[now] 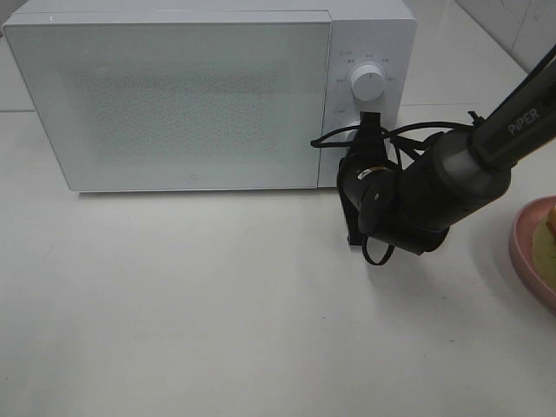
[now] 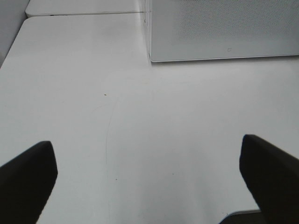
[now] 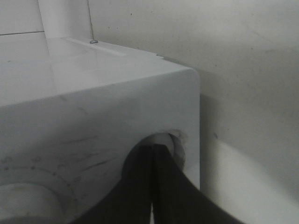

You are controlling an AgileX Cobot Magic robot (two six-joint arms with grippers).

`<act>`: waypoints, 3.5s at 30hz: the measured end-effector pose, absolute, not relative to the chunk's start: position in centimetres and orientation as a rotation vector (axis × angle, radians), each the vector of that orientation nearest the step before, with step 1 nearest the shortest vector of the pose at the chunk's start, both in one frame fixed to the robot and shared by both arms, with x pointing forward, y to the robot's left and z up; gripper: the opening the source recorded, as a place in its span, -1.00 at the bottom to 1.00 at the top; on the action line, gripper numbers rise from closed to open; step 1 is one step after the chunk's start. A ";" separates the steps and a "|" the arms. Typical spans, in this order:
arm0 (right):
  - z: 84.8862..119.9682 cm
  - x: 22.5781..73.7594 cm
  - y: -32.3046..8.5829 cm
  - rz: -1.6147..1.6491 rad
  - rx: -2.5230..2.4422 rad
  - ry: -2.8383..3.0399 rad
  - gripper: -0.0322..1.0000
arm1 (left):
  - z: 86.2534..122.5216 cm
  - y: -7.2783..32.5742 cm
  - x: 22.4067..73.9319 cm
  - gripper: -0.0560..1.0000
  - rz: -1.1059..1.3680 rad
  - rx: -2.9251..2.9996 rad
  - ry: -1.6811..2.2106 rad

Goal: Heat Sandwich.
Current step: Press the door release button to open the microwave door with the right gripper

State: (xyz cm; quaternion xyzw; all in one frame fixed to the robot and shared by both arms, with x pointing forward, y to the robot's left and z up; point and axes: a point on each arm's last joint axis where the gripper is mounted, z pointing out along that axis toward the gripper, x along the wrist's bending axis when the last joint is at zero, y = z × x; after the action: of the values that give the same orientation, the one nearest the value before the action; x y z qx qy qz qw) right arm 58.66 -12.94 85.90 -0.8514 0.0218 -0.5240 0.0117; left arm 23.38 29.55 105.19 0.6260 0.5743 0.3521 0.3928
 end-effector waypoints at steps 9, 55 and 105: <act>85.1 59.2 -12.5 -1.670 -2.662 0.143 -0.91 | 105.2 29.6 23.4 0.98 0.894 1.589 1.458; 84.7 59.4 -11.8 -1.640 -2.706 0.172 -0.91 | 105.2 29.6 23.4 0.98 0.895 1.589 1.458; 91.4 51.8 -14.3 -1.212 -2.700 -1.173 -0.91 | 105.2 29.6 23.4 0.98 0.895 1.589 1.458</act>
State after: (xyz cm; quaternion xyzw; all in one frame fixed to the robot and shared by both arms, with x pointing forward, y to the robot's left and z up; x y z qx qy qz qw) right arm 51.81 -14.31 91.41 -0.8479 -0.3683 -0.3807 -0.0211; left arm 23.38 29.56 105.19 0.6260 0.5744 0.3525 0.3924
